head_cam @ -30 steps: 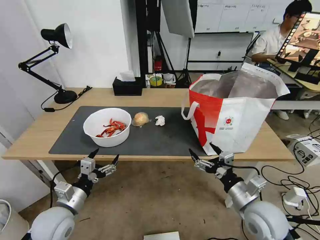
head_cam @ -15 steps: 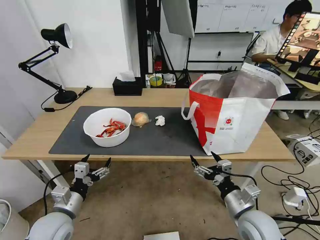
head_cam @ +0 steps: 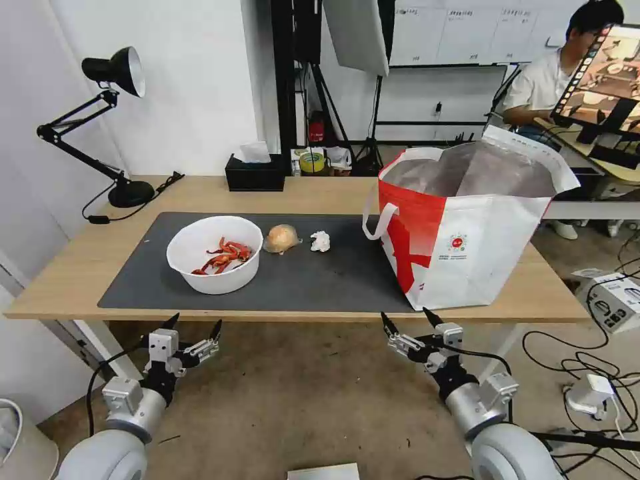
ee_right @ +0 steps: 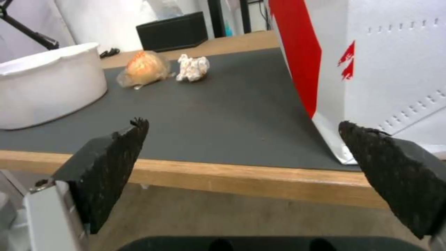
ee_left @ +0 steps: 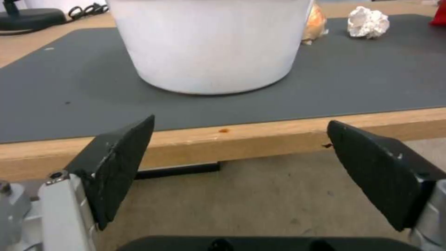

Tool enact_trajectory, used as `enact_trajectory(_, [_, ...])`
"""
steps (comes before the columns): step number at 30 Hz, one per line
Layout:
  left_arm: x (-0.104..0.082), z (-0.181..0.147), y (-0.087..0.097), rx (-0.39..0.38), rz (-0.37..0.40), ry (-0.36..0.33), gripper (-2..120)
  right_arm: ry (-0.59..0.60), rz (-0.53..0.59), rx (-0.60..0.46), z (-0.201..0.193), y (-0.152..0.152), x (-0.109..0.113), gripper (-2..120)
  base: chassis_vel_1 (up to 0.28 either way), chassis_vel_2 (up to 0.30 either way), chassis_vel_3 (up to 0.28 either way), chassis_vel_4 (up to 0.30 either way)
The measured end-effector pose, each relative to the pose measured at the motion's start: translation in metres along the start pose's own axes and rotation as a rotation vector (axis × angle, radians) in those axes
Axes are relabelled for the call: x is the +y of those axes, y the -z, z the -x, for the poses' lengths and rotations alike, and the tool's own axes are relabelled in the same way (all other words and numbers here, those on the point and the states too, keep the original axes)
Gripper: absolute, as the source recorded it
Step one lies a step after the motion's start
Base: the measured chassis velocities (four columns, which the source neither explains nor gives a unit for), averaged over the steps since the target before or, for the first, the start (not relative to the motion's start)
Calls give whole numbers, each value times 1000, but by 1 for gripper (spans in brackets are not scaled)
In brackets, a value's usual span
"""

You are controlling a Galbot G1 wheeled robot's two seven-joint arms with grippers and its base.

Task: Pick up the trash from the table and place it into the takeout bag.

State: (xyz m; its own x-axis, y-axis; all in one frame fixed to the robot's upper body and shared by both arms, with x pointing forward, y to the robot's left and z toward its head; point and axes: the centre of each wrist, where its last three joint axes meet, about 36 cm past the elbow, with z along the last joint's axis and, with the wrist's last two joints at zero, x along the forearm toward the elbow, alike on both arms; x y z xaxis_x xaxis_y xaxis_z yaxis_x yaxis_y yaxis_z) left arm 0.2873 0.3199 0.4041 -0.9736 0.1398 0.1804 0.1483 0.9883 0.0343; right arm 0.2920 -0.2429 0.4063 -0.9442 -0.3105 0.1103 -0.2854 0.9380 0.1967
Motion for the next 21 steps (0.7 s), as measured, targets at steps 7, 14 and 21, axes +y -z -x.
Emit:
enact_trajectory(7, [-1,0,-1,-1,1,1,100,4,4,9,1,-4,3,100,0,0,0,0])
enact_trajectory(14, [-1,0,-1,-4,6,3,100,12,0,15,6,-5,7,100,0,0,0,0])
enact_trajectory(21, [-2,2,-2,-11,4,-2,100,63,-11,3,18,4,19,100,0,0,0,0])
